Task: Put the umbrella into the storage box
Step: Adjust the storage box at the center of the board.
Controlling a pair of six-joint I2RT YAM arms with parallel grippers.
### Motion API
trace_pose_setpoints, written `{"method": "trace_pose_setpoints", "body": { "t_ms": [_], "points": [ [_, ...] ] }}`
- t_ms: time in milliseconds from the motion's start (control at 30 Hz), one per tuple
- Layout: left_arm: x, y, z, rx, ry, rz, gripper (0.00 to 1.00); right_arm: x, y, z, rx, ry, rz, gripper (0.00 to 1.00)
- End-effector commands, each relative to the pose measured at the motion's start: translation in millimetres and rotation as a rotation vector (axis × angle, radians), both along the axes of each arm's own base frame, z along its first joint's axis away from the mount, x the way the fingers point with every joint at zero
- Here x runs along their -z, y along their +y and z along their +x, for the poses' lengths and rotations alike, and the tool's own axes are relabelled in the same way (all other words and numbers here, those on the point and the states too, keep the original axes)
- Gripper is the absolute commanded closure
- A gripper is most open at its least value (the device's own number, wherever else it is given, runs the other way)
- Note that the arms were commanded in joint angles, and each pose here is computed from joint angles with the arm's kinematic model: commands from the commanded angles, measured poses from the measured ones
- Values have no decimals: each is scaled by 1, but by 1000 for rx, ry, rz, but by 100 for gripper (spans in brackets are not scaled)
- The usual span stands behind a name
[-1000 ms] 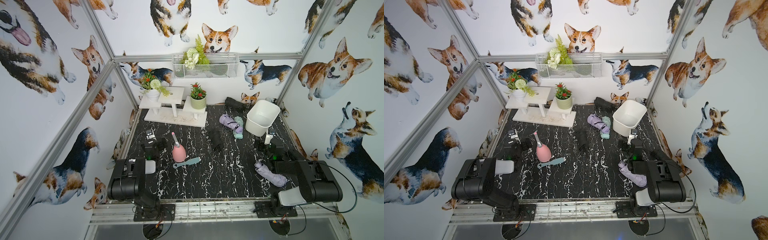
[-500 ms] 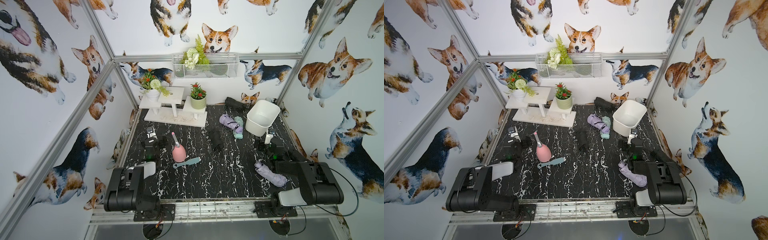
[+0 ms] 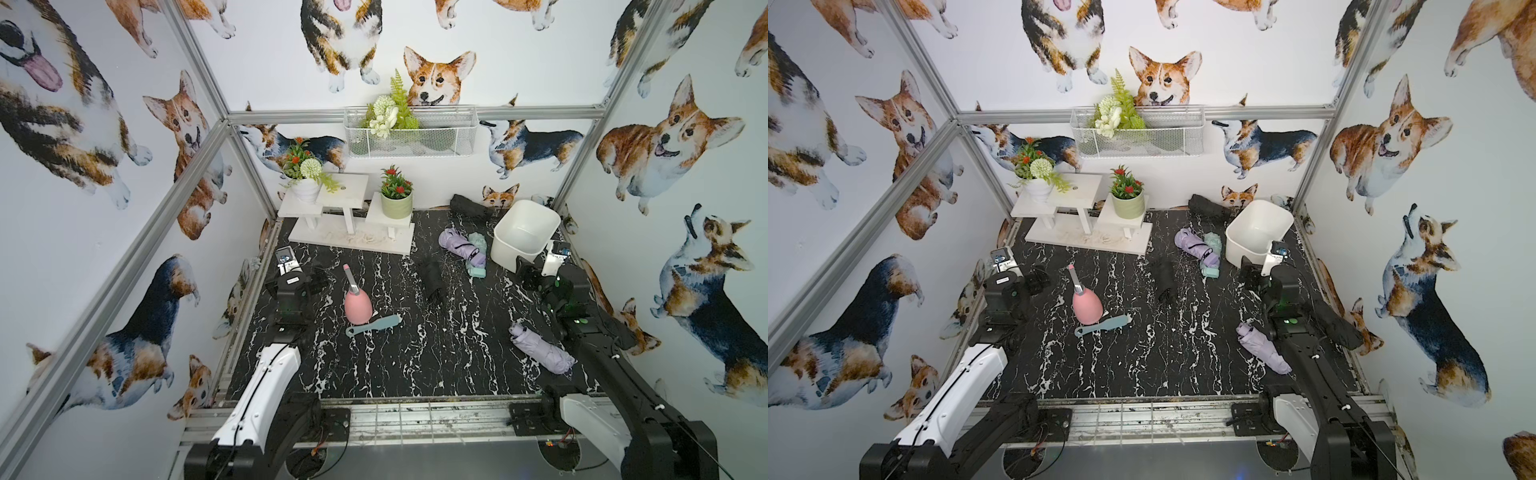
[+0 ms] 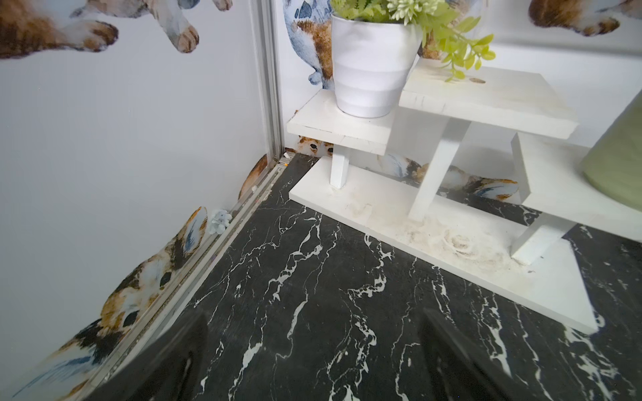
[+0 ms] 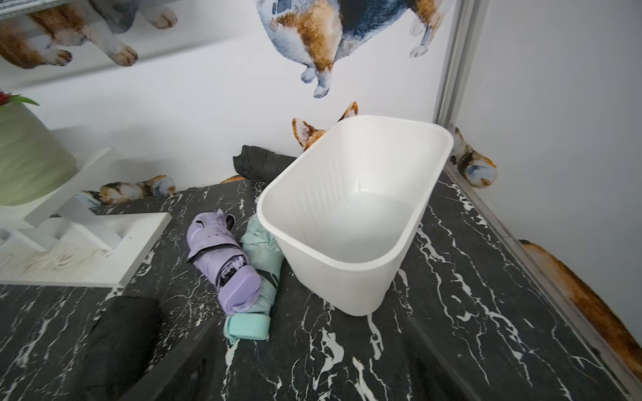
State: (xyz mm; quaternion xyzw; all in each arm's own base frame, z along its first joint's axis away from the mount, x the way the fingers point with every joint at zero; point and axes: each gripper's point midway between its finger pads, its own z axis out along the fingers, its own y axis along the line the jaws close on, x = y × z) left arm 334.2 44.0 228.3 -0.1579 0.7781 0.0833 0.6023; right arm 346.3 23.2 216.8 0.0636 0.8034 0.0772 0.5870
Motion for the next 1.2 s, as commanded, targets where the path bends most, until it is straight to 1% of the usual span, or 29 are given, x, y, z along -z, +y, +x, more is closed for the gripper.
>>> {"method": "trace_pose_setpoints", "body": {
  "t_ms": [0, 133, 300, 367, 433, 467, 567, 667, 800, 867, 1000, 1067, 1167],
  "points": [
    [3, -10, -6, 21, 58, -99, 0, 10, 17, -12, -66, 155, 95, 13],
    [-21, -37, 1, 136, 52, -171, 2, 5, 33, -15, -133, 229, 118, 13],
    [-52, -74, 8, 276, 36, -218, 3, -1, 37, -11, -138, 267, 143, 9],
    [-71, -92, 11, 346, 20, -234, 3, -5, 35, -6, -112, 302, 149, 8],
    [-76, -108, 15, 401, 33, -244, 3, -6, 26, 3, -59, 339, 129, 7],
    [-77, -118, 17, 435, 40, -249, 3, -3, 20, 10, -22, 379, 116, 6],
    [-78, -144, 22, 510, 72, -238, 3, -5, 5, 23, 43, 442, 113, 7],
    [-78, -166, 28, 568, 99, -216, 4, -5, -15, 34, 117, 473, 135, 11],
    [-76, -191, 37, 627, 162, -195, 6, 6, -38, 44, 189, 540, 130, 15],
    [-75, -202, 41, 646, 184, -194, 6, 17, -49, 50, 208, 583, 151, 21],
    [-81, -215, 45, 673, 176, -197, 7, 30, -58, 62, 214, 622, 182, 32],
    [-81, -222, 46, 691, 175, -208, 7, 35, -62, 68, 223, 636, 187, 40],
    [-78, -229, 48, 706, 196, -215, 7, 42, -65, 77, 224, 660, 191, 45]
  ]
}}
